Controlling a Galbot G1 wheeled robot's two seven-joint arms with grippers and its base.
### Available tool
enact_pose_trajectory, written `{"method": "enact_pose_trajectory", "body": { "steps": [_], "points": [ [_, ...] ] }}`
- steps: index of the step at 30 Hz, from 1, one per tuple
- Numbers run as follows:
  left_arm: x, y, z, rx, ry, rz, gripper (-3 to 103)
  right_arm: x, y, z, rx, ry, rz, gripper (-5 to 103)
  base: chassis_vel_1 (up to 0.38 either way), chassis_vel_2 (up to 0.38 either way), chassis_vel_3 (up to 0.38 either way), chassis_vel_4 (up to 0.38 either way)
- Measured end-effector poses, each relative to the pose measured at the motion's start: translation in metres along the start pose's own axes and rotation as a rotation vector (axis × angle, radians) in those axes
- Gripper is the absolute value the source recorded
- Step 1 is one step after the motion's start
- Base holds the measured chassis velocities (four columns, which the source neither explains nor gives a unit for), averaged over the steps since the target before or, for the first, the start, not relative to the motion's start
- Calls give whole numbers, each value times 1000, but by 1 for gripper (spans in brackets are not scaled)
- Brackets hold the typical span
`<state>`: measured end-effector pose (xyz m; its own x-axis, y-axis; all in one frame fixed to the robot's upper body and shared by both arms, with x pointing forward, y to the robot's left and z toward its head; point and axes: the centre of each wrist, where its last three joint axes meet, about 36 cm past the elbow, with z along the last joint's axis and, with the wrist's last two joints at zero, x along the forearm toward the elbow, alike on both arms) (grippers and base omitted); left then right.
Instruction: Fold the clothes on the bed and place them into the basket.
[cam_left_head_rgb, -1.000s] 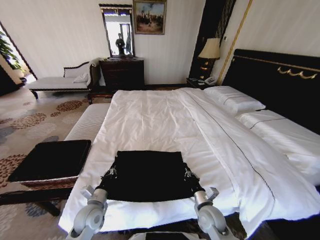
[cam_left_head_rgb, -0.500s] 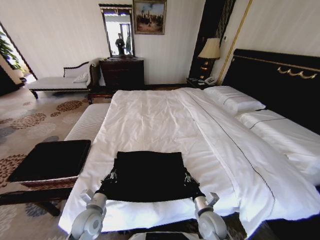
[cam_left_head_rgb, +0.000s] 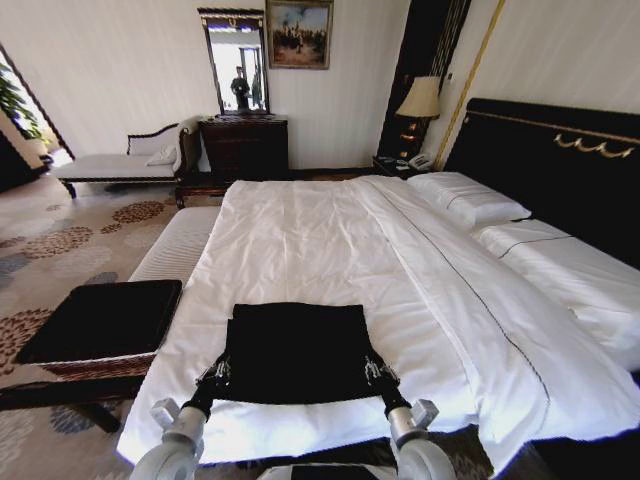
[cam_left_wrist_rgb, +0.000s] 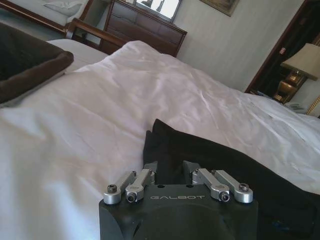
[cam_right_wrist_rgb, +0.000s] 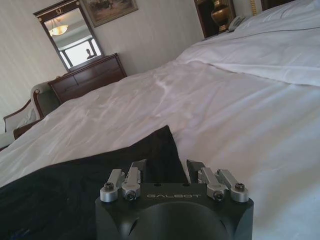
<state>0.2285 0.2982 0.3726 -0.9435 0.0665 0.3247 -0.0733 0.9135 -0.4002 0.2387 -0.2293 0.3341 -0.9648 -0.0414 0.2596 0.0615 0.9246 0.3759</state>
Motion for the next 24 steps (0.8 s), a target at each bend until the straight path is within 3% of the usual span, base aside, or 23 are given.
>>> {"method": "enact_pose_trajectory", "body": {
  "steps": [3,4,6,9,11,12,13,16,17,20,22,24],
  "points": [
    [2,6,-16,10,-22,-14,46,2,-6,-21,-29,-38,21,59,0,0,0,0],
    [2,6,-16,10,-22,-14,46,2,-6,-21,-29,-38,21,59,0,0,0,0],
    [-2,8,-25,14,-37,-15,52,4,-9,-32,-44,-56,27,70,0,0,0,0],
    [-20,8,-41,39,-58,-7,69,5,-9,-43,-50,-69,27,80,0,0,0,0],
    [-27,7,-45,49,-61,-5,69,5,-9,-44,-49,-70,27,86,0,0,0,0],
    [-41,7,-51,68,-61,-2,80,5,-9,-45,-48,-69,27,91,0,0,0,0],
    [-53,7,-56,77,-59,-2,80,4,-9,-45,-48,-68,28,96,0,0,0,0],
    [-73,9,-60,88,-49,-6,90,2,-10,-44,-47,-60,33,99,0,0,0,0],
    [-101,11,-62,107,-20,-7,95,1,-11,-37,-38,-44,42,100,0,0,0,0],
    [-122,11,-63,113,-6,0,98,1,-9,-33,-39,-37,45,100,0,0,0,0],
    [-160,10,-67,119,6,7,100,1,-4,-27,-45,-26,48,100,0,0,0,0],
    [-178,10,-68,132,14,2,100,0,-2,-24,-44,-18,46,100,0,0,0,0]
  ]
}}
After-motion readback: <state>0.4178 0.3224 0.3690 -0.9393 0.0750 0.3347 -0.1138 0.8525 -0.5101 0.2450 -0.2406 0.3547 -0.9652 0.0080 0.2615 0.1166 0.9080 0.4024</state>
